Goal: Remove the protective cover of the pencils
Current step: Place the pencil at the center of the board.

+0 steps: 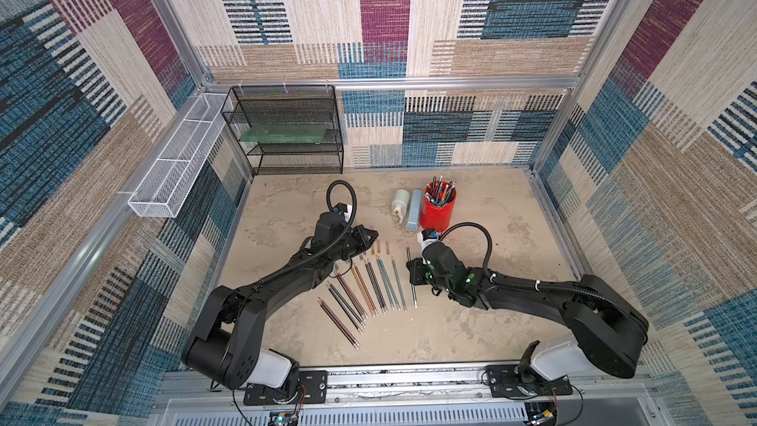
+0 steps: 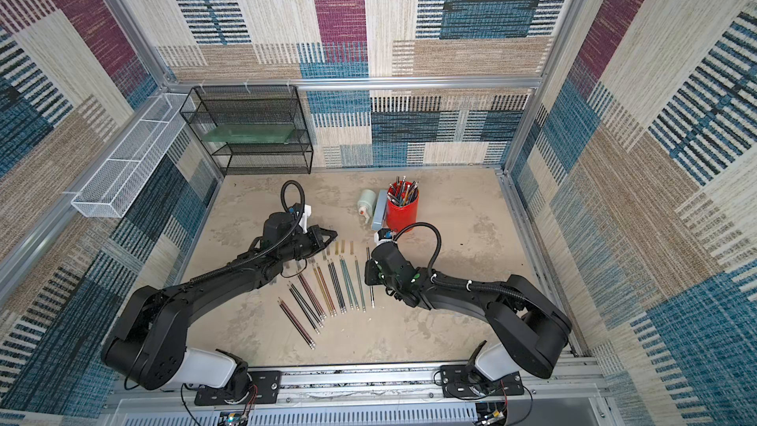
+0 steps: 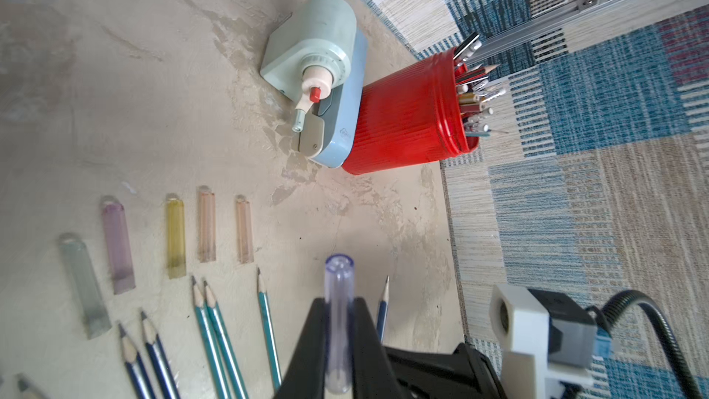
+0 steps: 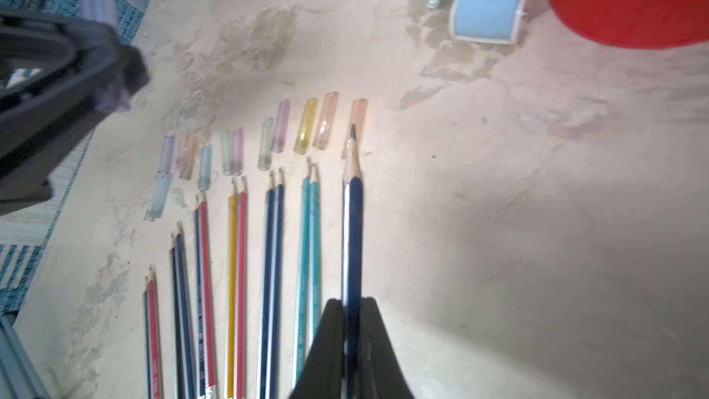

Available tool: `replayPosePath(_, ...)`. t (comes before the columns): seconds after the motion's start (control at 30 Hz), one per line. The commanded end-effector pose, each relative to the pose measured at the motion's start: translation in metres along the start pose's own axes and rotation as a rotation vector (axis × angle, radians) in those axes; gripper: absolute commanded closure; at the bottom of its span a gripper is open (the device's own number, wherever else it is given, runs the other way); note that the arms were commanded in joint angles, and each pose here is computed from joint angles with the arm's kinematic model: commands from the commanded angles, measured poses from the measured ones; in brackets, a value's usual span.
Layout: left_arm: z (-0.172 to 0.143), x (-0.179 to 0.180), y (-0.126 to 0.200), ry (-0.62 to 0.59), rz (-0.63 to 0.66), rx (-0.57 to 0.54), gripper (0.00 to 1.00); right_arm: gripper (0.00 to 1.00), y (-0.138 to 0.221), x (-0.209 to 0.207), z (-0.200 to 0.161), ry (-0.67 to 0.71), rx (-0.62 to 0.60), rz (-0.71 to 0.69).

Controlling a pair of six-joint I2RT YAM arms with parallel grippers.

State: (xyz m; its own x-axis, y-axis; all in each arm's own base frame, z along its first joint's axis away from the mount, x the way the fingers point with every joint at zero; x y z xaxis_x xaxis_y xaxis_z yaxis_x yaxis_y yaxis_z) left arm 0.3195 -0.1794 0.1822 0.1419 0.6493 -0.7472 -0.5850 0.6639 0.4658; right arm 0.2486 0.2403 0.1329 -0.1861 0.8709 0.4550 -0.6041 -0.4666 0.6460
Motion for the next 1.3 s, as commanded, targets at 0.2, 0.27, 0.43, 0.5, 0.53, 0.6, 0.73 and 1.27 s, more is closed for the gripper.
replayPosePath(0.2, 0.000, 0.014, -0.021, 0.033, 0.179, 0.143, 0.99, 1.00, -0.020, -0.018, -0.010, -0.024, 0.080, -0.021)
replayPosePath(0.27, -0.001, 0.017, -0.029, 0.046, 0.197, 0.180, 1.00, 1.00, -0.024, -0.019, -0.012, -0.026, 0.095, -0.011)
replayPosePath(0.43, -0.003, 0.019, -0.047, 0.059, 0.214, 0.231, 1.00, 0.99, -0.034, -0.017, -0.016, -0.021, 0.129, 0.011)
replayPosePath(0.5, -0.003, 0.019, -0.053, 0.045, 0.234, 0.250, 1.00, 0.99, -0.039, -0.015, -0.019, -0.019, 0.152, 0.027)
replayPosePath(0.53, -0.003, 0.017, -0.056, 0.031, 0.239, 0.261, 1.00, 0.99, -0.042, -0.013, -0.020, -0.017, 0.161, 0.034)
replayPosePath(0.6, -0.002, 0.016, -0.061, 0.011, 0.261, 0.281, 1.00, 0.99, -0.047, -0.011, -0.023, -0.014, 0.176, 0.038)
replayPosePath(0.73, -0.003, 0.014, -0.070, -0.005, 0.258, 0.301, 1.00, 0.99, -0.050, -0.008, -0.024, -0.014, 0.183, 0.044)
replayPosePath(1.27, -0.010, 0.004, -0.088, -0.078, 0.273, 0.351, 1.00, 0.89, -0.055, -0.002, -0.022, -0.028, 0.166, 0.028)
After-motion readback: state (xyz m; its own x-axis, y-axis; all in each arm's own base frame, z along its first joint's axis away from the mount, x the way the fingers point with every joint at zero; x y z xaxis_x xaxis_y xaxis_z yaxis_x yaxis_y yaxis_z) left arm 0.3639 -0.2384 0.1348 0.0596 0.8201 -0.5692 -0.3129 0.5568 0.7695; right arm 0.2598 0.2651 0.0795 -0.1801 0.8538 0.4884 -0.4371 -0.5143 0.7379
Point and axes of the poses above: each gripper's point midway between its finger pads, its own y axis back along the fingers, its own x axis along the line the jaws close on, z = x × y, the point moved 7 cm from there along y, back along the fingers, and after that the axes turned 3 degrees about -y, right-handed, at the moved point
